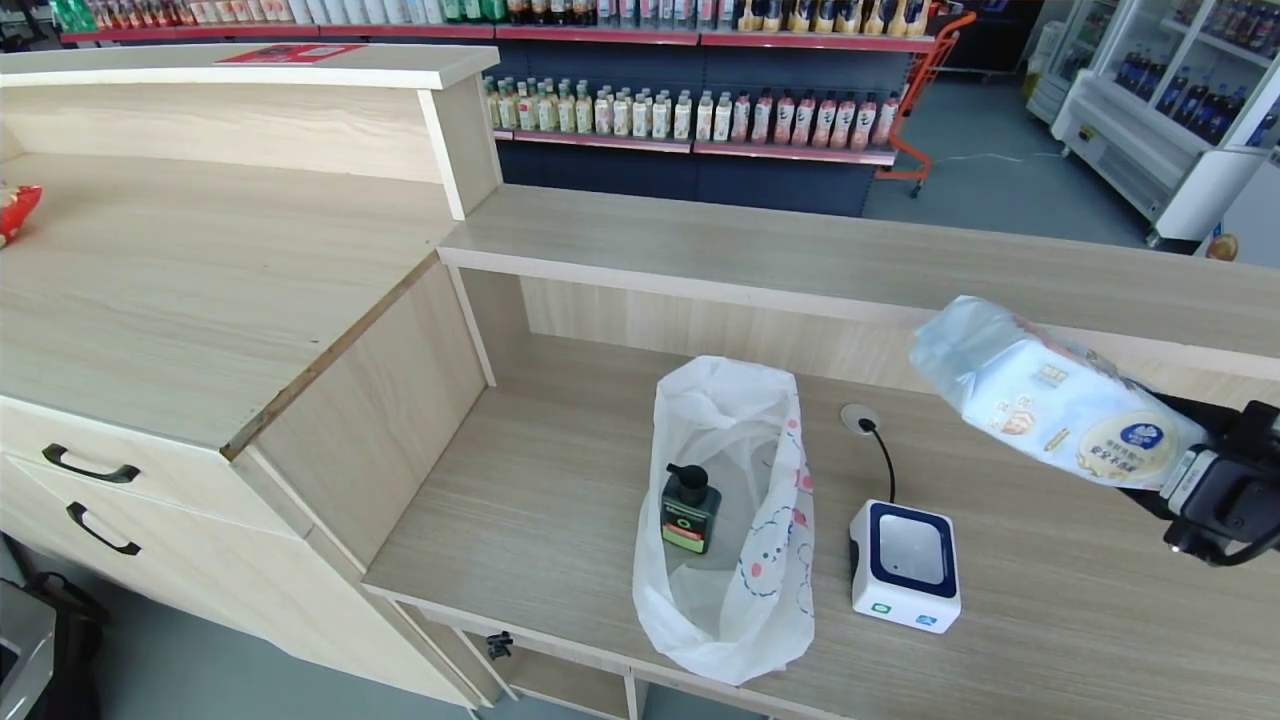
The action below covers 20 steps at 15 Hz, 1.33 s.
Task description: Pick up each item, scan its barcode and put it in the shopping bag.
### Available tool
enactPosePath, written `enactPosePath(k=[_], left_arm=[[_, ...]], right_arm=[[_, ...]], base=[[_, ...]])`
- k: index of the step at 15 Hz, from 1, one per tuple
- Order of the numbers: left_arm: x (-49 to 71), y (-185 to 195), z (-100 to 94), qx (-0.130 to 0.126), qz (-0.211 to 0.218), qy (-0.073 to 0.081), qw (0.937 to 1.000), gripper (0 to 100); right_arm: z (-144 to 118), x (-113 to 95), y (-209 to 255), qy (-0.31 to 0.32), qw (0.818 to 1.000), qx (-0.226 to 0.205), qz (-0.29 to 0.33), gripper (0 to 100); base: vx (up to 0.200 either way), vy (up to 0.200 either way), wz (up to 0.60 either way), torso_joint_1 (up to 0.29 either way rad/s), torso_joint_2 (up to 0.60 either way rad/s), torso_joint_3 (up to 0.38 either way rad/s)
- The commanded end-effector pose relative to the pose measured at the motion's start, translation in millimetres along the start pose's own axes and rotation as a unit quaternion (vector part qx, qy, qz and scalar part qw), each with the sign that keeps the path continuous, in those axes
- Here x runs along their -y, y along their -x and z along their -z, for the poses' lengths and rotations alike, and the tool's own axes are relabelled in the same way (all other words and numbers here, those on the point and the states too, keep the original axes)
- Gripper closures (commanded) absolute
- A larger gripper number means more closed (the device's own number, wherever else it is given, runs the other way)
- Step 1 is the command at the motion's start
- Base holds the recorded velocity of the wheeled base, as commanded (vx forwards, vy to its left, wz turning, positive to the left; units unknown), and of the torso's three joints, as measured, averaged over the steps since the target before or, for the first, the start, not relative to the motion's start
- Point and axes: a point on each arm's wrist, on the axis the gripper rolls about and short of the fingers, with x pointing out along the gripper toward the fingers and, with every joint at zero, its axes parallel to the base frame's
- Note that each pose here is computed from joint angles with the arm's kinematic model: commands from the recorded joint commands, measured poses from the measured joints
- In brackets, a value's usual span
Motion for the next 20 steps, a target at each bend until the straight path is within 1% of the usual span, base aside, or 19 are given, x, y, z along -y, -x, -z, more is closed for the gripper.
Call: enactPosePath(k=[1,3,5,7,9,11,16,20], left_arm=[[0.0,0,0.0,0.000,0.000,0.000,1.0000,0],[0.0,0,0.0,0.000,0.000,0.000,1.0000,0],[0.0,0,0.0,0.000,0.000,0.000,1.0000,0],[0.0,0,0.0,0.000,0.000,0.000,1.0000,0],[0.0,0,0.0,0.000,0.000,0.000,1.0000,0],[0.0,0,0.0,0.000,0.000,0.000,1.0000,0],[0.0,0,0.0,0.000,0.000,0.000,1.0000,0],[0.0,0,0.0,0.000,0.000,0.000,1.0000,0]], right_arm=[[17,-9,-8,0.012,1.000,-0.011,-0.014,100],[20,-7,-15,0.050,0.999,0.003,-0.016,100],[24,-14,-19,0.072,0.997,0.012,-0.033,100],[33,-23,-29,0.094,0.994,0.022,-0.050,100],[40,-31,-38,0.096,0.993,0.028,-0.064,100],[46,-33,-46,0.111,0.991,0.028,-0.063,100],[47,-35,-55,0.168,0.983,0.041,-0.053,100],[46,-39,-55,0.190,0.979,0.044,-0.058,100]], base=[[0.000,0.000,0.00,0.000,0.00,0.000],[0.000,0.000,0.00,0.000,0.00,0.000],[0.000,0.000,0.00,0.000,0.00,0.000],[0.000,0.000,0.00,0.000,0.00,0.000],[0.000,0.000,0.00,0.000,0.00,0.000],[0.000,0.000,0.00,0.000,0.00,0.000],[0.000,0.000,0.00,0.000,0.00,0.000],[0.000,0.000,0.00,0.000,0.00,0.000]])
